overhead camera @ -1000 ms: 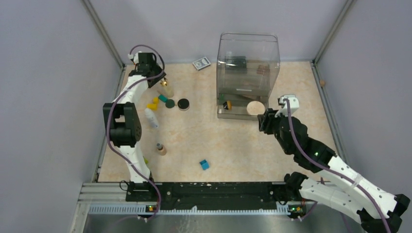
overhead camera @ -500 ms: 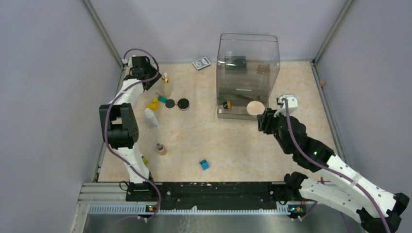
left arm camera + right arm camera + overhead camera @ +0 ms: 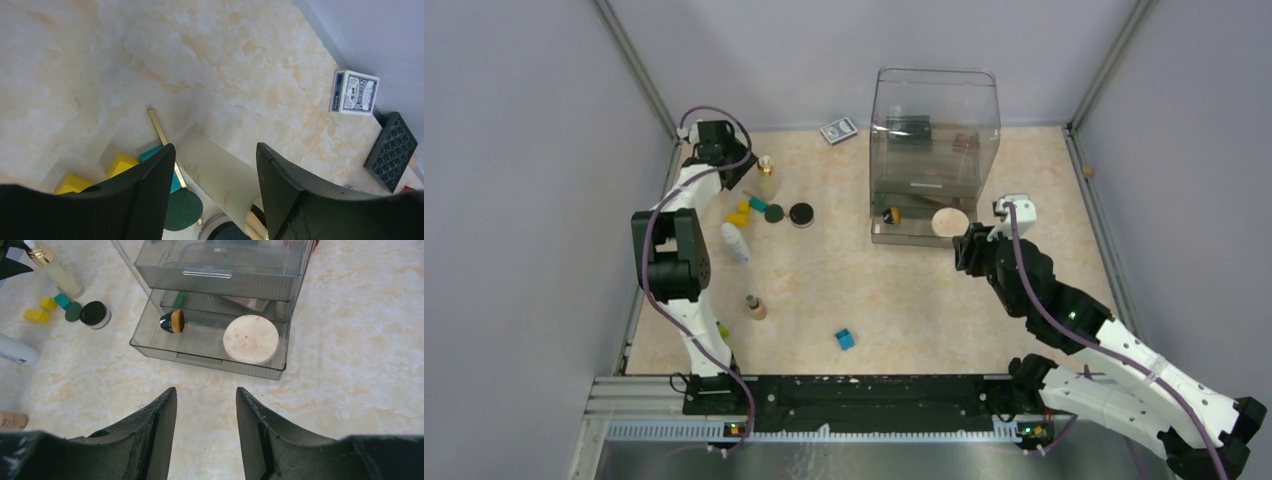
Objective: Organize the makeup
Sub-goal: Pick up the makeup from the center of the board, then place the makeup in the drawer.
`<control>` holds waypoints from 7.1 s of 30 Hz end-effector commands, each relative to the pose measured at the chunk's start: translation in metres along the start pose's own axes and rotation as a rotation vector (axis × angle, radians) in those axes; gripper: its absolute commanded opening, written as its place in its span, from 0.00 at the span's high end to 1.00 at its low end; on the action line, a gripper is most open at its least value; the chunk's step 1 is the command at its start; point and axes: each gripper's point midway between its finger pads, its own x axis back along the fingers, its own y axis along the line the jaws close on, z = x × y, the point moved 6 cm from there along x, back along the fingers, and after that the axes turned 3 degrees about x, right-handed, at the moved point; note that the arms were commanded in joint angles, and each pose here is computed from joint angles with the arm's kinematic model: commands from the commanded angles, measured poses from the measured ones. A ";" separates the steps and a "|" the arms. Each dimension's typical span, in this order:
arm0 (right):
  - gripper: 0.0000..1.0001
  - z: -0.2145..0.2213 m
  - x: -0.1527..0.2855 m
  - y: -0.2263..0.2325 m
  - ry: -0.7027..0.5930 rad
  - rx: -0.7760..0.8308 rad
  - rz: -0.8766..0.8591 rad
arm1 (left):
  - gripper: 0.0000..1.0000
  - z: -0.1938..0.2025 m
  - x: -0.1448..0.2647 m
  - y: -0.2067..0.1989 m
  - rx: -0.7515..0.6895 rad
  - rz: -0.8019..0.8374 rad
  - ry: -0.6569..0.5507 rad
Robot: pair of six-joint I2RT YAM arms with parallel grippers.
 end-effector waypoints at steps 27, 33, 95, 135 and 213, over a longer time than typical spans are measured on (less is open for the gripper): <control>0.53 -0.003 -0.003 -0.001 -0.002 0.031 0.013 | 0.35 0.005 -0.059 0.038 -0.034 -0.112 0.057; 0.53 -0.004 -0.003 -0.002 -0.003 0.032 0.014 | 0.37 0.012 -0.065 0.046 -0.032 -0.141 0.082; 0.53 0.004 -0.007 -0.002 0.001 0.030 0.018 | 0.66 0.018 -0.062 0.109 -0.212 -0.480 0.181; 0.52 0.002 -0.003 -0.006 -0.002 0.029 0.023 | 1.00 -0.024 0.018 0.028 -0.060 -0.118 0.009; 1.00 -0.019 -0.024 0.088 0.011 -0.314 -0.454 | 0.30 0.226 0.358 -0.158 -0.418 0.944 0.145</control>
